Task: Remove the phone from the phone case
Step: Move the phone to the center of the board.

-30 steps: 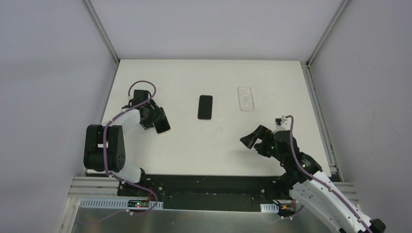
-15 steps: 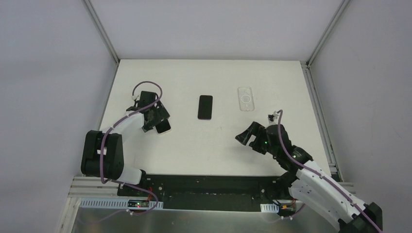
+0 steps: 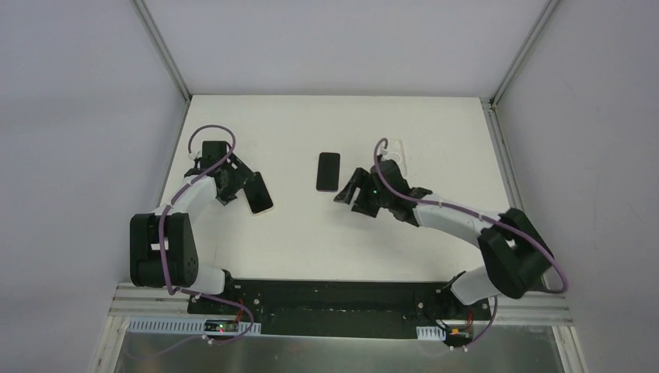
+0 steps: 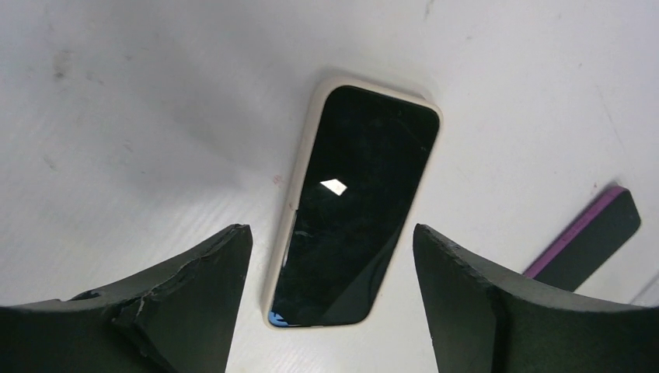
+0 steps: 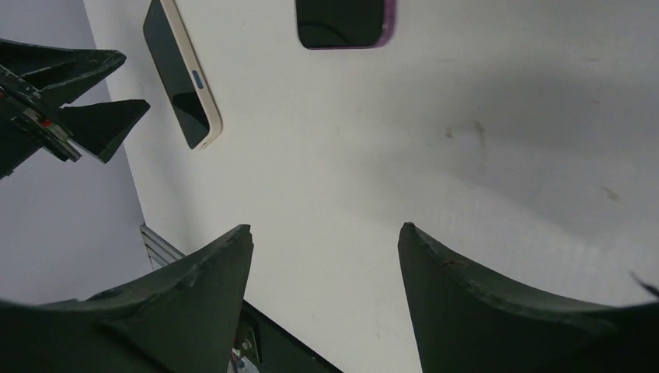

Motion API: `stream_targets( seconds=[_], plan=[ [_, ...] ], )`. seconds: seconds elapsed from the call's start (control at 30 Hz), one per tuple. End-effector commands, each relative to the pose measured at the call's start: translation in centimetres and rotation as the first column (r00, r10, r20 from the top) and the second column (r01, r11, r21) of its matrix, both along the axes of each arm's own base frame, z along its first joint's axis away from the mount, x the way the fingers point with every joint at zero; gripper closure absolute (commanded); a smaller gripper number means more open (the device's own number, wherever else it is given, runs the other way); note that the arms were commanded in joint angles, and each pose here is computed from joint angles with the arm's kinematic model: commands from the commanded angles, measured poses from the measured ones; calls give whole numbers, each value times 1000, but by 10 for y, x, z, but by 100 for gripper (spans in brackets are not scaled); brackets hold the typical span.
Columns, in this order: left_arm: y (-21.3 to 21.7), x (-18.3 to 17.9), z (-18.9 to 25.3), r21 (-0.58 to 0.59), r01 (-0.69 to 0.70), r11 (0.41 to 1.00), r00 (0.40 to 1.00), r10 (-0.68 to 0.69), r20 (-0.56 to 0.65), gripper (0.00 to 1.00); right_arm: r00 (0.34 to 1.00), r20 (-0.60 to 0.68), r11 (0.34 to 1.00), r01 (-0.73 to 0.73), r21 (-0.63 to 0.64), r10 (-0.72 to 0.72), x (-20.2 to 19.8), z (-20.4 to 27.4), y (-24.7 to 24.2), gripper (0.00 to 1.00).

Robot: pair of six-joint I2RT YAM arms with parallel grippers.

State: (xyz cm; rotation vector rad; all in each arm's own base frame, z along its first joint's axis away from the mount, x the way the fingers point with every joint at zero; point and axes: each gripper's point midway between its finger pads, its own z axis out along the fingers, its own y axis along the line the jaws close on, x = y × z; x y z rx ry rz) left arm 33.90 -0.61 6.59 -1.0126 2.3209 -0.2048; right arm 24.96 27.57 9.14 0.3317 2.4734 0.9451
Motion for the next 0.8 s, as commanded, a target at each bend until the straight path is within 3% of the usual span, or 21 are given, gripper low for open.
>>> stream_targets(
  seconds=[0.0, 0.3, 0.77],
  plan=[
    [-15, 3, -1, -104, 2, 995, 999, 2, 41, 24, 992, 72, 983, -114, 144, 104, 34, 41, 78, 29],
    [-8, -14, -18, -105, -34, 994, 999, 36, 11, 28, 962, 14, 945, -269, 185, 272, 73, 31, 174, 35],
    [-11, -23, -40, -140, -37, 989, 999, 34, -26, 40, 932, -76, 933, -345, 104, 354, 66, -25, 224, 36]
  ],
)
